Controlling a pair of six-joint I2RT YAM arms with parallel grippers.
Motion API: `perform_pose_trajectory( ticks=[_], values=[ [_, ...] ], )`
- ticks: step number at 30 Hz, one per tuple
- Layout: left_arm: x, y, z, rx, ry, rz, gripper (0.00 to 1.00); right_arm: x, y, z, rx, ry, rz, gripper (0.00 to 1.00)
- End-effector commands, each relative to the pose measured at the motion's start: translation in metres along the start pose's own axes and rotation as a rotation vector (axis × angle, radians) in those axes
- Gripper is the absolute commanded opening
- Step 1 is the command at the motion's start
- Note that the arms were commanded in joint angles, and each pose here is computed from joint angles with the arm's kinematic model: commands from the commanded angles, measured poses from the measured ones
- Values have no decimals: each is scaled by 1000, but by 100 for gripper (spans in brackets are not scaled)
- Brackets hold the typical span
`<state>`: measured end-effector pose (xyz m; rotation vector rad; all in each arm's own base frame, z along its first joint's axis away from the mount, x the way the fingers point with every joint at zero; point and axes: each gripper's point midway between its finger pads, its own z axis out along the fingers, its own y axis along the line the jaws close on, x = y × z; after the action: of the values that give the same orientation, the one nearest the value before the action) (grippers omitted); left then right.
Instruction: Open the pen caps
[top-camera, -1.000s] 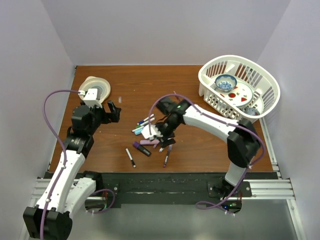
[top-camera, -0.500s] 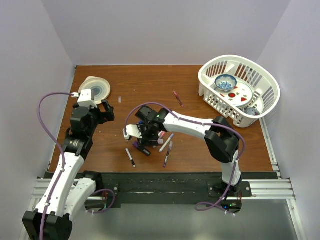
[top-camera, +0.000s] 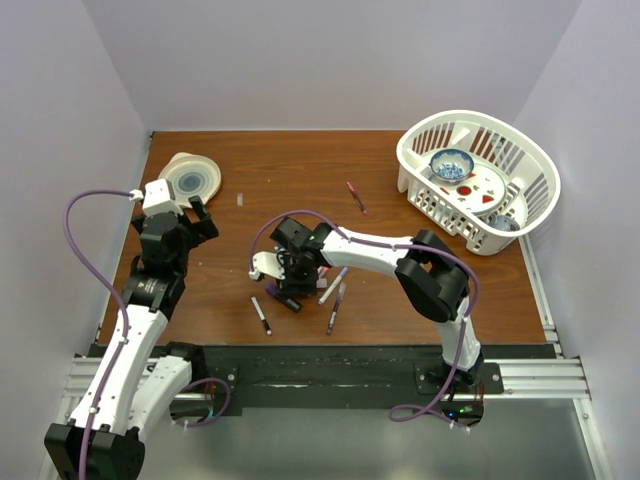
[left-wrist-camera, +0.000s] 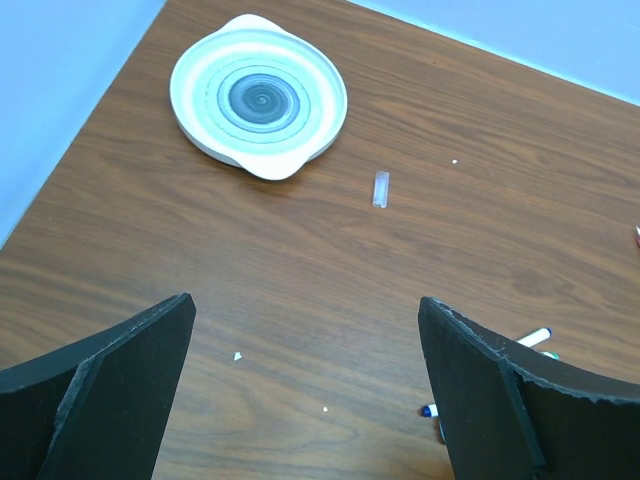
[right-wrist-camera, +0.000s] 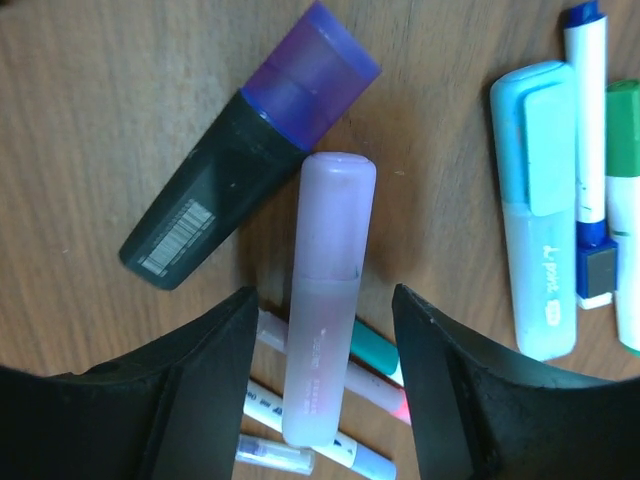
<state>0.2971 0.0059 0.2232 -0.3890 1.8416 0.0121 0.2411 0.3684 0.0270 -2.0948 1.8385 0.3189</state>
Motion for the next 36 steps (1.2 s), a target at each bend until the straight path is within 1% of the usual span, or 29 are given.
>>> perform_pose_trajectory(
  ticks=[1,6,8,9,11,12,17,21,22,23,26,31,33,34,35,36],
  values=[
    [-28,4,-5,-40,-78,-49,100,3,-3,5,16,15,29,57],
    [-28,4,-5,-38,-79,-49,100,4,-3,9,8,22,33,47],
    [-28,3,-5,-36,-77,-47,100,4,-3,8,9,21,35,44],
    [-28,3,-5,-35,-78,-48,100,3,-3,8,11,19,36,41],
    [-28,3,-5,-32,-77,-48,100,3,-4,8,11,17,40,38],
    [-28,3,-5,-32,-77,-48,100,2,-4,7,10,15,40,34],
    [-27,0,-5,-15,-75,-45,100,-5,-8,1,23,-3,50,24],
    [-24,-7,-4,26,-64,-32,100,-12,-18,-15,33,-44,81,8],
    [-24,-9,-4,35,-62,-31,100,-18,-23,-23,44,-66,88,2],
    [-23,-11,-3,47,-60,-29,100,-21,-23,-28,42,-81,94,0],
    [-20,-18,-3,92,-49,-21,100,-29,-27,-47,43,-141,117,0],
    [-7,-44,-1,231,1,-36,100,-35,-28,-72,26,-247,188,0],
    [0,-58,-3,303,36,-72,100,-38,-37,-88,45,-310,239,0],
    [2,-63,-3,327,44,-88,100,-38,-33,-91,22,-339,259,0],
    [7,-71,-3,362,60,-140,100,-37,-35,-95,22,-361,285,0],
    [13,-83,-8,430,92,-169,100,-40,-45,-110,51,-417,332,0]
  ],
)
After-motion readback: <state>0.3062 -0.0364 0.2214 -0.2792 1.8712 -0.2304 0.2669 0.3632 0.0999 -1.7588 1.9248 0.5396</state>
